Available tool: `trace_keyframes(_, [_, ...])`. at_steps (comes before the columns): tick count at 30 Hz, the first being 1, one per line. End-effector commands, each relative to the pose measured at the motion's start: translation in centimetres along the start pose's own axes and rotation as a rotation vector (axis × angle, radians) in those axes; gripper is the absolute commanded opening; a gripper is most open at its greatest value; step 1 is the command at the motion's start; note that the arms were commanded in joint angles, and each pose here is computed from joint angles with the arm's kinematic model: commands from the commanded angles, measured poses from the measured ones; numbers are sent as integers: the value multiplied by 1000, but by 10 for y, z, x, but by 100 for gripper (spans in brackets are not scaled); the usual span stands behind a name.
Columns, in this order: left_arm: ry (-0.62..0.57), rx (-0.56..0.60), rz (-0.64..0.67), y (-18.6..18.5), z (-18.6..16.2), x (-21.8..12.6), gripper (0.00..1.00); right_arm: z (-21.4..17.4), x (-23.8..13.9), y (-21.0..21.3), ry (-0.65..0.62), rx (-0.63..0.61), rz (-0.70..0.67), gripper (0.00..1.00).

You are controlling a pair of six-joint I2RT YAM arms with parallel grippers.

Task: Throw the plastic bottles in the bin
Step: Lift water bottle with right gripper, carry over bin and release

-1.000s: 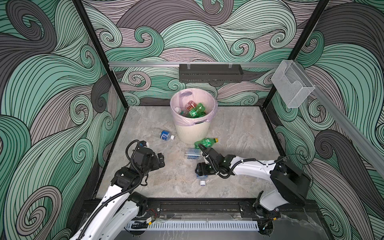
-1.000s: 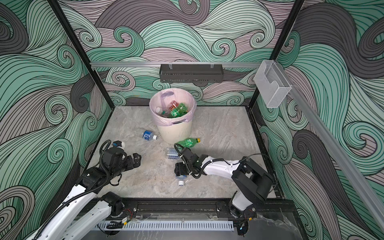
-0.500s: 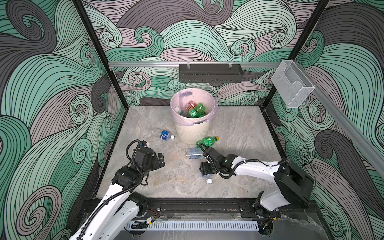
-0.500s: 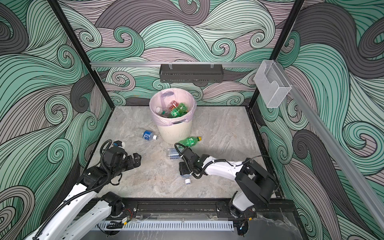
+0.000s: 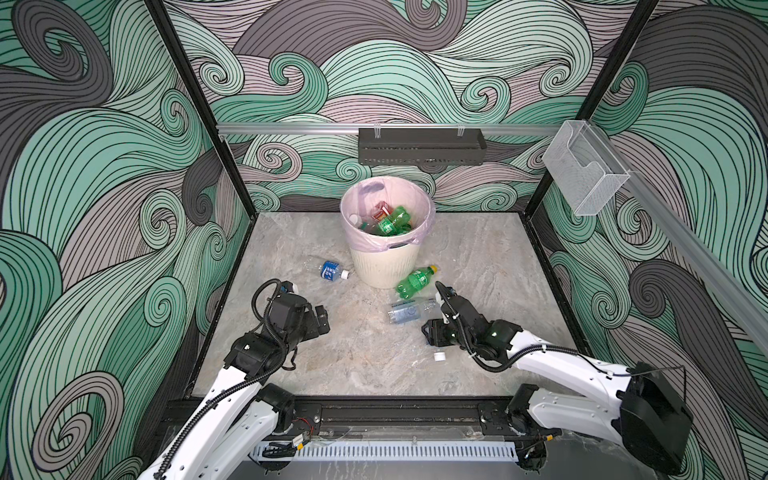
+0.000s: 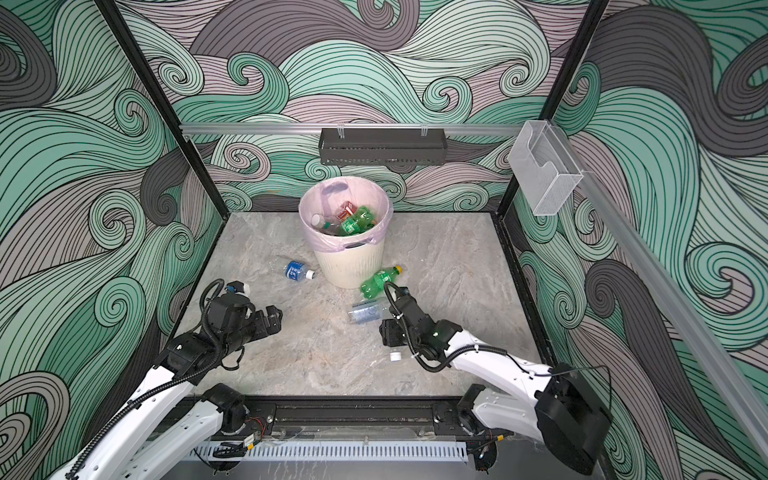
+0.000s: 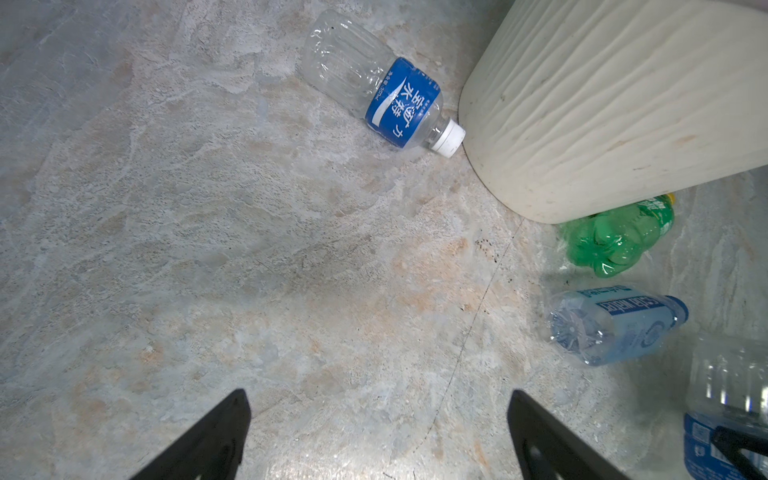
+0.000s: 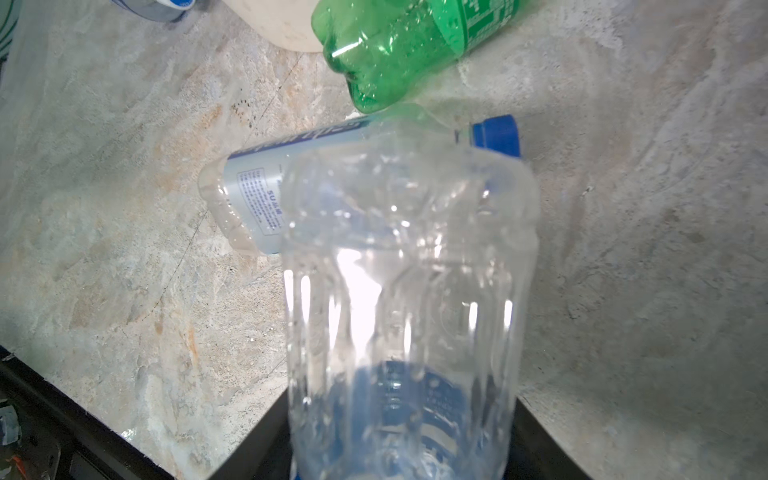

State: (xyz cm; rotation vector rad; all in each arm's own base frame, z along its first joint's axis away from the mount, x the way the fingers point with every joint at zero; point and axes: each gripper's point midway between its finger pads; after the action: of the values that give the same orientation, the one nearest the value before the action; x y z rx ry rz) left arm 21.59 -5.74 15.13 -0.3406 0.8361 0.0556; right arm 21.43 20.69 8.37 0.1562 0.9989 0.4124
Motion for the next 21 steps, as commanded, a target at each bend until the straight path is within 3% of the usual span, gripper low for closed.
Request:
trace_keyframes(1, [-20, -30, -4, -4, 10, -5, 99, 0, -8, -8, -16, -4, -8, 63])
trace_keyframes(5, [-17, -37, -4, -5, 10, -2, 99, 5, -19, -17, -37, 27, -11, 62])
trace_keyframes(8, [-14, -38, -2, -6, 11, 0, 99, 34, -41, -5, -89, 24, 42, 62])
trace_keyframes(11, [-7, -36, 0, -8, 12, 2, 99, 87, -79, 21, -188, -49, 91, 62])
trace_keyframes(16, [-3, -43, -10, -11, 14, 3, 98, 206, -149, 93, -371, -150, 283, 61])
trace_keyframes(18, [-2, -43, -15, -11, 13, 2, 98, 253, -158, 116, -423, -181, 315, 61])
trace_keyframes(20, [2, -43, -14, -11, 12, 1, 99, 298, -152, 133, -459, -190, 332, 69])
trace_keyframes(21, [5, -42, -14, -10, 11, 0, 99, 321, -149, 141, -479, -196, 338, 82])
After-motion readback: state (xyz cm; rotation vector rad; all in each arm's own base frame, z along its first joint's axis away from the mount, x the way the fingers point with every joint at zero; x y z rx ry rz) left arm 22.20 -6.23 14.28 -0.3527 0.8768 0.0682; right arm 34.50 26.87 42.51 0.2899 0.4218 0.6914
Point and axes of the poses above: each gripper's point midway between its finger pads, its own x axis out along the fingers, its own y axis along the line the jaws close on, z = x × y
